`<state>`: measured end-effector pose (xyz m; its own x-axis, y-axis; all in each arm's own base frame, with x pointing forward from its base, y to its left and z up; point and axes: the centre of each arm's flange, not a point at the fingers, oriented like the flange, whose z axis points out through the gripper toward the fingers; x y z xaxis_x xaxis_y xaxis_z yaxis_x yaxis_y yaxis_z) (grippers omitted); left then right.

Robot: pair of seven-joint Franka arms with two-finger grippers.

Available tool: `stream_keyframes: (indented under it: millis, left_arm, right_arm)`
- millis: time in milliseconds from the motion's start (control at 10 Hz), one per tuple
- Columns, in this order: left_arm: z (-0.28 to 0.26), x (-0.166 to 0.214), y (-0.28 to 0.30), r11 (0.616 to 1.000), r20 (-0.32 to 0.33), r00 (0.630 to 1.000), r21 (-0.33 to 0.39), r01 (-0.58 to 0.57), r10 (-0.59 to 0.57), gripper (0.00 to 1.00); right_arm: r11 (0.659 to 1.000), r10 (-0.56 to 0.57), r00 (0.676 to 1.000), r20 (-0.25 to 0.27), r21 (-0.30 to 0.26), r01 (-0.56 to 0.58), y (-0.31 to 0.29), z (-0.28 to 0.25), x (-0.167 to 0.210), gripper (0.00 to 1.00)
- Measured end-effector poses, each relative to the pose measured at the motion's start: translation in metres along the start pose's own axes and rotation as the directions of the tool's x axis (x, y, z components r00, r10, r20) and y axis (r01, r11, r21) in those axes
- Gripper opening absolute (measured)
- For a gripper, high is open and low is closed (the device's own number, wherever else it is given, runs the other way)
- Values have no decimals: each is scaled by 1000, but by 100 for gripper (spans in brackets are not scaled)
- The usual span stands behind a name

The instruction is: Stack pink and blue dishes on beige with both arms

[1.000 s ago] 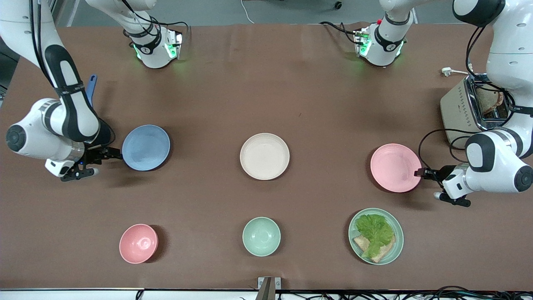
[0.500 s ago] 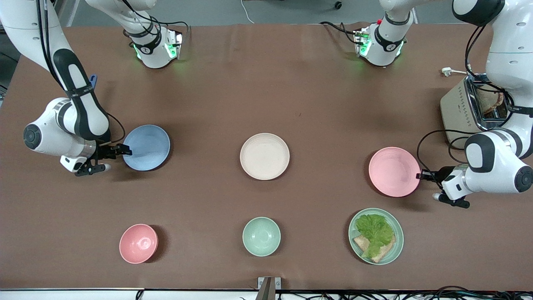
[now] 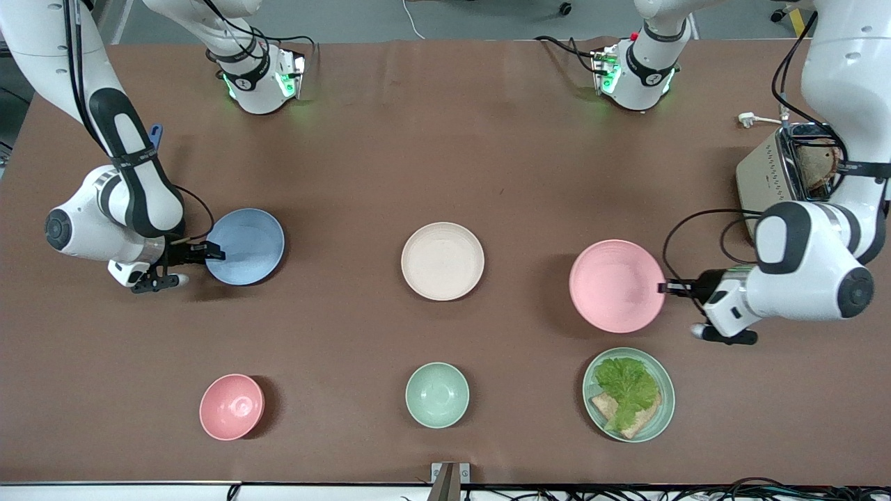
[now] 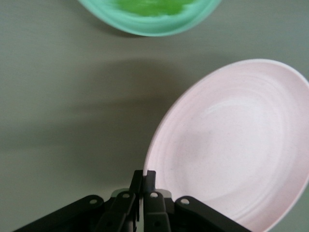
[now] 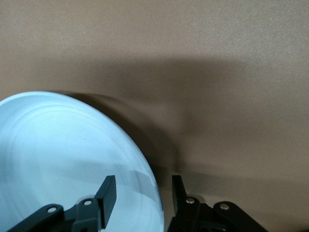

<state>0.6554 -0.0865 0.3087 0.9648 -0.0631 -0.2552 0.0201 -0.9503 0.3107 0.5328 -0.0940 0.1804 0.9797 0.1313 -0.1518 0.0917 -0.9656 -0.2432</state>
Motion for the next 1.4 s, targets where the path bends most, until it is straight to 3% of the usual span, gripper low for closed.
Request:
stream_keyframes:
  millis: [100,200,400,600,800,1100,1300,1400]
  left_arm:
    - [7,-6,39,999,14,999,-7,46,-45,4]
    - [21,-14,78,997,29,997,22,73,-73,4]
    - [63,-37,168,982,-11,993,148,114,-114,4]
    - [112,-67,250,961,-87,986,224,161,-145,4]
    - [149,-88,294,958,-127,982,235,168,-141,4]
    - [183,-97,316,956,-170,977,242,165,-125,4]
    - [196,-93,313,953,-185,975,253,167,-122,6]
    - [198,-92,312,953,-188,975,251,167,-121,16]
  right_arm:
    - [1000,1,1000,2,1,-1,0,1,-1,48]
    - [1000,12,1000,0,11,-12,1,2,-2,32]
    - [997,45,999,1,67,-45,3,0,-4,8]
    - [993,62,998,5,101,-62,12,-22,2,7]
    - [985,81,996,25,150,-84,31,-86,17,6]
    - [964,191,980,48,180,-197,14,-191,40,6]
    - [947,263,962,73,168,-272,-32,-196,59,6]
    - [939,288,953,91,167,-300,-66,-189,70,6]
